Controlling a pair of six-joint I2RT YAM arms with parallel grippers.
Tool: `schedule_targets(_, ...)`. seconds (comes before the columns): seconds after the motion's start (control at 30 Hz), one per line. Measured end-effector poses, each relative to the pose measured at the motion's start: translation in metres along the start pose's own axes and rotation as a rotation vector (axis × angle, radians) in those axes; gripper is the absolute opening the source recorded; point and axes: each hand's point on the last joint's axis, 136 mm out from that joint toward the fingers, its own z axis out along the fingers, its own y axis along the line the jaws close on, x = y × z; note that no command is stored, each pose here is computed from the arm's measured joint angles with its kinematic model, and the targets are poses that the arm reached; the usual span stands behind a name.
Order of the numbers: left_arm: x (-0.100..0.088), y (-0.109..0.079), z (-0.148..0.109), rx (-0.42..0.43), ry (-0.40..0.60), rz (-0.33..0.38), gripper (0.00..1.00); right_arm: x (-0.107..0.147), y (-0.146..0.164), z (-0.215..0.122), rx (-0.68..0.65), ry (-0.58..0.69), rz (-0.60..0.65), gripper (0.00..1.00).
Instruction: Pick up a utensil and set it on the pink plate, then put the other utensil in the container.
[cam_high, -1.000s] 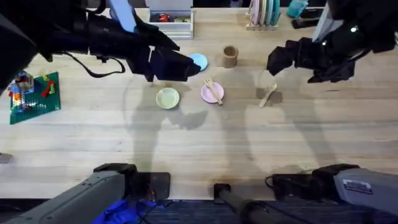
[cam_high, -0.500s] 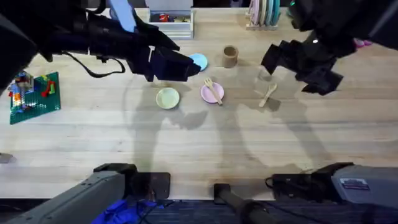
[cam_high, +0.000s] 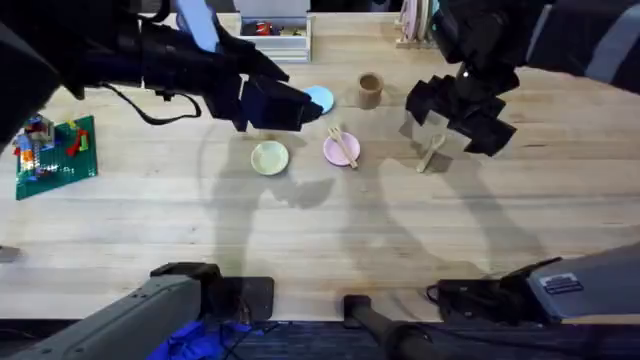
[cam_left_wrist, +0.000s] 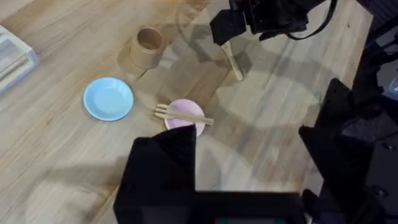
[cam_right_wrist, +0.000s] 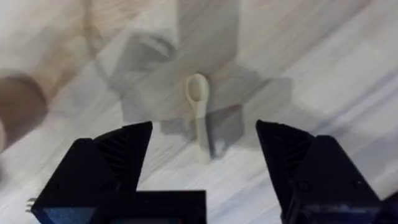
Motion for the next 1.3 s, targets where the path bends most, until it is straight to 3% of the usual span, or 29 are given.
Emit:
schedule_targets(0.4, 0.0, 0.0, 0.0, 0.0, 0.001, -0.001, 0.991, 0.016, 0.001, 0.023, -0.025, 0.028, -0.001, 0.988)
schedule_targets(0.7, 0.0, 0.0, 0.0, 0.001, 0.001, -0.001, 0.991, 0.026, 0.004, 0.039, -0.067, 0.042, 0.008, 0.907)
schedule_targets(0.83, 0.0, 0.0, 0.0, 0.001, 0.0, -0.001, 0.992, 0.026, 0.004, 0.039, -0.066, 0.042, 0.012, 0.801)
schedule_targets(1.03, 0.0, 0.0, 0.0, 0.0, 0.001, -0.001, 0.992, 0.026, 0.003, 0.039, -0.065, 0.043, 0.013, 0.533)
schedule_targets(1.13, 0.0, 0.0, 0.0, 0.001, 0.001, -0.001, 0.992, 0.026, 0.003, 0.039, -0.063, 0.043, 0.014, 0.347)
schedule_targets(1.2, 0.0, 0.0, 0.0, 0.001, 0.001, -0.001, 0.992, 0.026, 0.002, 0.039, -0.061, 0.041, 0.015, 0.311)
schedule_targets(1.3, 0.0, 0.0, 0.0, 0.0, 0.001, -0.001, 0.992, 0.026, 0.003, 0.039, -0.062, 0.04, 0.016, 0.177)
